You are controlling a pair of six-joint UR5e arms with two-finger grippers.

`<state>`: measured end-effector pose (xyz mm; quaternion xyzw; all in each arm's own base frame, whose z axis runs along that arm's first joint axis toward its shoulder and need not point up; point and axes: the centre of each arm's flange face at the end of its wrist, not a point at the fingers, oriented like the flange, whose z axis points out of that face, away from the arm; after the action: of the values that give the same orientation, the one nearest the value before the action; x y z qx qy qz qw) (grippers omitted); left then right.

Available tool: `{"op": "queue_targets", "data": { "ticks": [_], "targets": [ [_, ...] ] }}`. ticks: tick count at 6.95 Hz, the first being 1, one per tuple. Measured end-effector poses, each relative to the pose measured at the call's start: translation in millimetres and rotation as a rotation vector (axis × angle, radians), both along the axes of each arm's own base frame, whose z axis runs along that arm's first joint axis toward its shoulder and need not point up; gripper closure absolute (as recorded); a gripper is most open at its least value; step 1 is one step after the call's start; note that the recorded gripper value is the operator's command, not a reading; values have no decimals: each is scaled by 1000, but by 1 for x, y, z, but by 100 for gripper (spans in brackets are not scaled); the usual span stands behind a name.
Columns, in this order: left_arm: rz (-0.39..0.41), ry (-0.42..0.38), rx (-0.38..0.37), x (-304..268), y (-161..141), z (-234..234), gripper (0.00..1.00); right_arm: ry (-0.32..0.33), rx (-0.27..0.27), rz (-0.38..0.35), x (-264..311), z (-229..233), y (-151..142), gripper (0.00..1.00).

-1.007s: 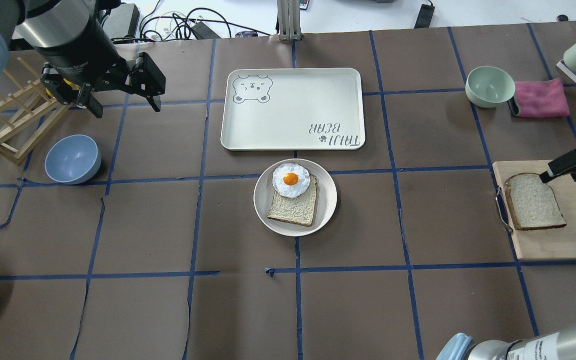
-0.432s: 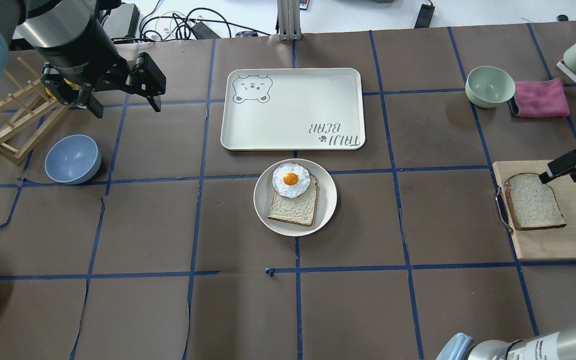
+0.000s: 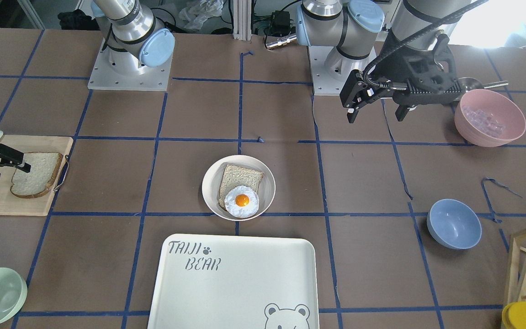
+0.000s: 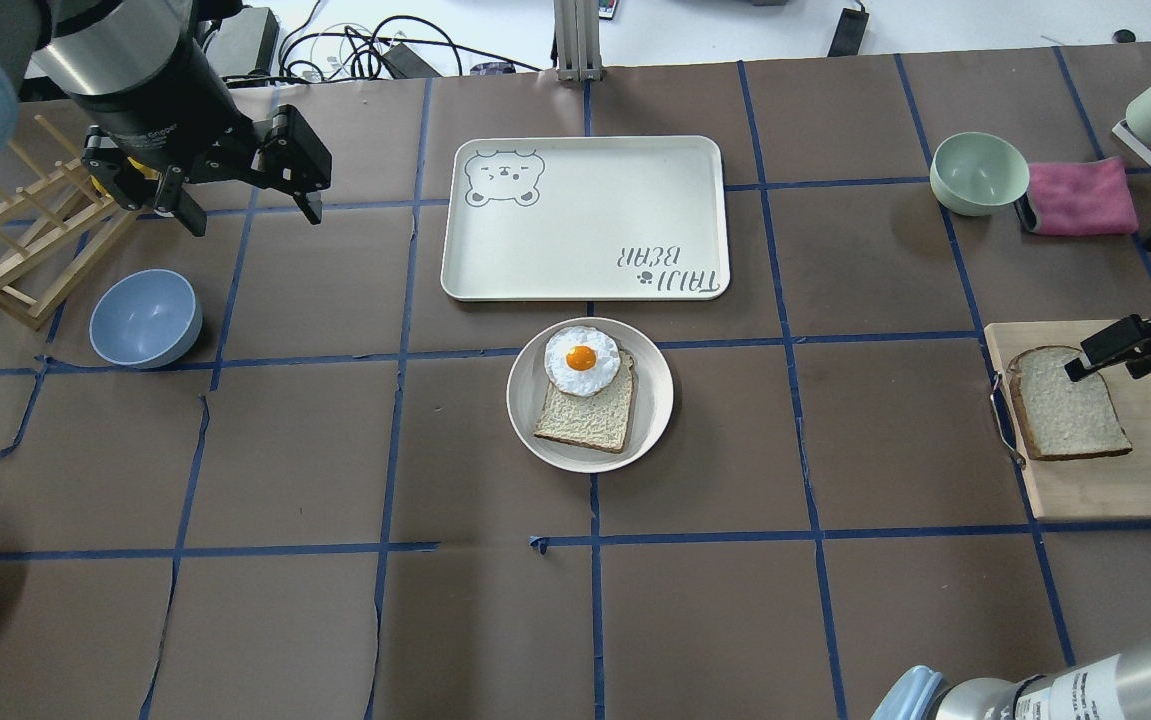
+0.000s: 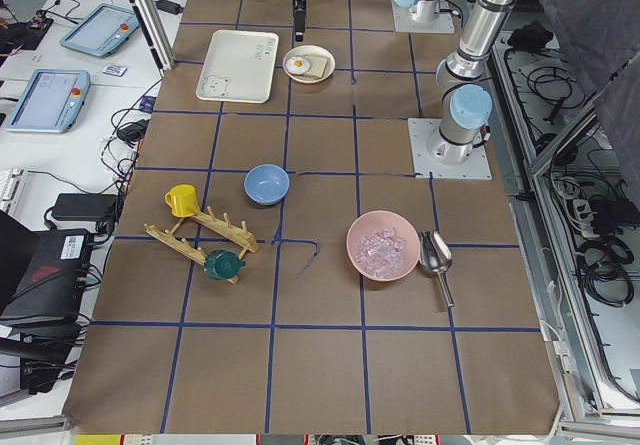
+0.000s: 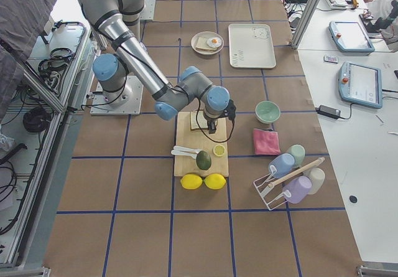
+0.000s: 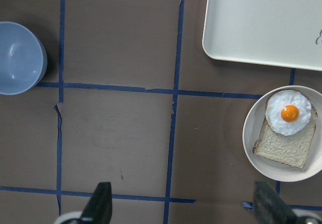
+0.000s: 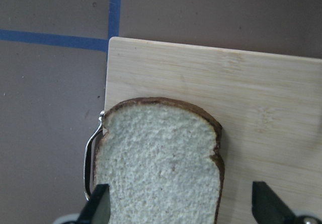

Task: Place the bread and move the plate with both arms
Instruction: 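Lower the right gripper and grasp the bread slice's edge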

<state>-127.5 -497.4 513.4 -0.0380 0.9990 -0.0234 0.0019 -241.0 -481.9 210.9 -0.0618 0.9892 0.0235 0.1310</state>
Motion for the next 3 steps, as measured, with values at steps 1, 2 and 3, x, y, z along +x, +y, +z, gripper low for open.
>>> {"op": "queue_targets", "data": {
  "ticks": [1,2,3],
  "targets": [
    [0,0,0,0,0,0,0,13,0,-1,3,-9,4,3],
    [0,-1,0,0,0,0,0,20,0,-1,5,-14,7,11],
    [0,0,0,0,0,0,0,23,1,0,6,-16,9,23]
  ]
}}
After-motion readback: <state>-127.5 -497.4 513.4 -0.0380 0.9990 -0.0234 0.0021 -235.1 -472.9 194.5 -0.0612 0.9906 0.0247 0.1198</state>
